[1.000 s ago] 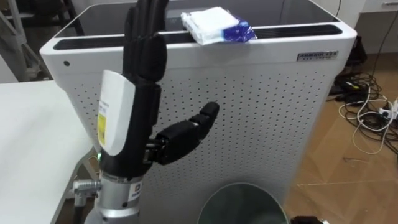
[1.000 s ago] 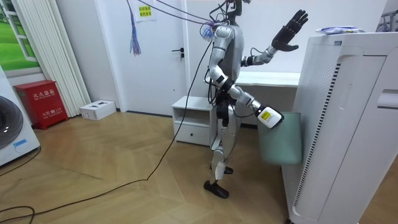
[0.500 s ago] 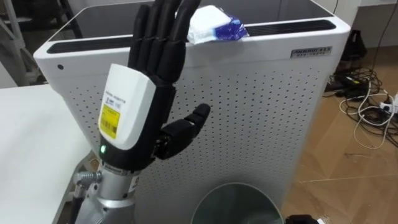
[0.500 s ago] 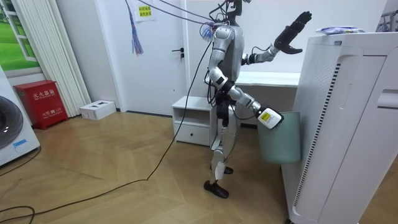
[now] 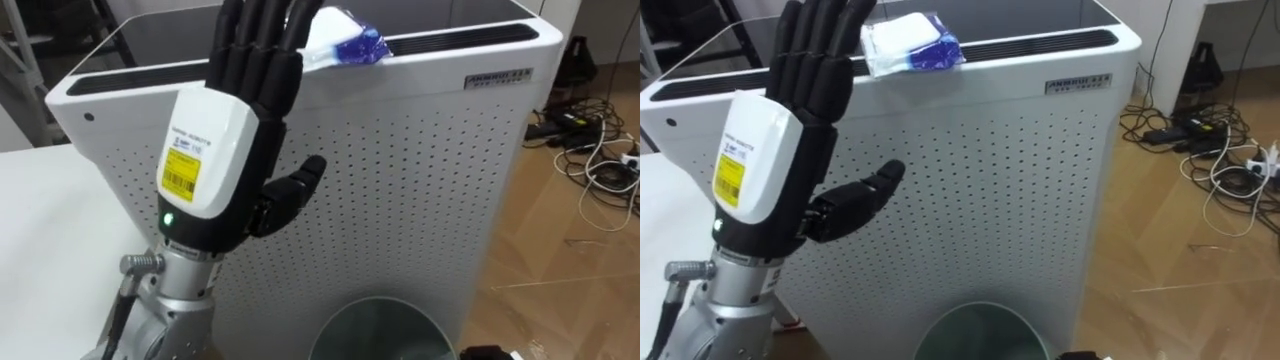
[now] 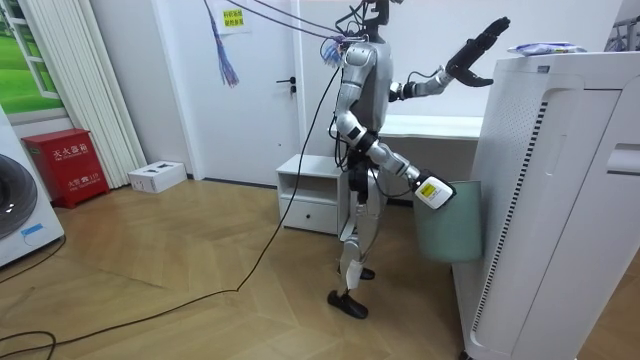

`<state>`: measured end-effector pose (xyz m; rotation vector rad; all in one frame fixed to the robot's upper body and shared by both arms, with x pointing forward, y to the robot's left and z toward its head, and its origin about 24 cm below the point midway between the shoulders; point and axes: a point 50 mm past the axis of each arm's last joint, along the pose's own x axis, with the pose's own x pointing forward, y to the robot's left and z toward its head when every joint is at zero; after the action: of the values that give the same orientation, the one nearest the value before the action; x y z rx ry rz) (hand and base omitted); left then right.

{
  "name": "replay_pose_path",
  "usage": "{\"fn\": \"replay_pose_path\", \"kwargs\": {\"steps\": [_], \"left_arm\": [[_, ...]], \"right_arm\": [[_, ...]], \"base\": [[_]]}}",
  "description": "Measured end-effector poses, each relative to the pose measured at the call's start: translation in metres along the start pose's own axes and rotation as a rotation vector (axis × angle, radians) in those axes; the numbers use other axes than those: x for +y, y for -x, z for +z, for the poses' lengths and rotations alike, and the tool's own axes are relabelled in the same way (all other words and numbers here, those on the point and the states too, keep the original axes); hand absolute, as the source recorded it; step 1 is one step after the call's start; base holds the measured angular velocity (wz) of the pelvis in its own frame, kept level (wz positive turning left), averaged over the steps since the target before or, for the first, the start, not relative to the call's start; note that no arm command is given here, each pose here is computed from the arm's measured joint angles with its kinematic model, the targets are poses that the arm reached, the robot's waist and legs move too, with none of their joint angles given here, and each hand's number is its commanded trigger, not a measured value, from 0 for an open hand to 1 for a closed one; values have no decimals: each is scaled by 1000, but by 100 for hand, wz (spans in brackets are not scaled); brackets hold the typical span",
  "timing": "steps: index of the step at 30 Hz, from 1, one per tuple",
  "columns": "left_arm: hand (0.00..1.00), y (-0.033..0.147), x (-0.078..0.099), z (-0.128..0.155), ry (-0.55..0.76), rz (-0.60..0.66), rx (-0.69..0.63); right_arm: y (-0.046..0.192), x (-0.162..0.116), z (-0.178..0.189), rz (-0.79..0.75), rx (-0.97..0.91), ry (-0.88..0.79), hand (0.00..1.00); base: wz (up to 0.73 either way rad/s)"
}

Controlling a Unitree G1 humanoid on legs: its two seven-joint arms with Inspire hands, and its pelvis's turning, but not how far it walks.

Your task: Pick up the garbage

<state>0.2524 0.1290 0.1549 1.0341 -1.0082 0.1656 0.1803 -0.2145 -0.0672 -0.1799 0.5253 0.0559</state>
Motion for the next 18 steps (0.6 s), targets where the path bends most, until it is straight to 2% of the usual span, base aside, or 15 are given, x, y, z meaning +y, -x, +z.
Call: {"fn": "replay_pose_path", "kwargs": {"steps": [10,18], "left_arm": [[0,-10,0,-2,-33,-55,-7],[0,-32,1,-4,-92,-143,-43]], "right_arm": [[-1,5,0,30,0,12,100],[-5,3,5,38,4,31,100]], "base": [[0],[0]]}}
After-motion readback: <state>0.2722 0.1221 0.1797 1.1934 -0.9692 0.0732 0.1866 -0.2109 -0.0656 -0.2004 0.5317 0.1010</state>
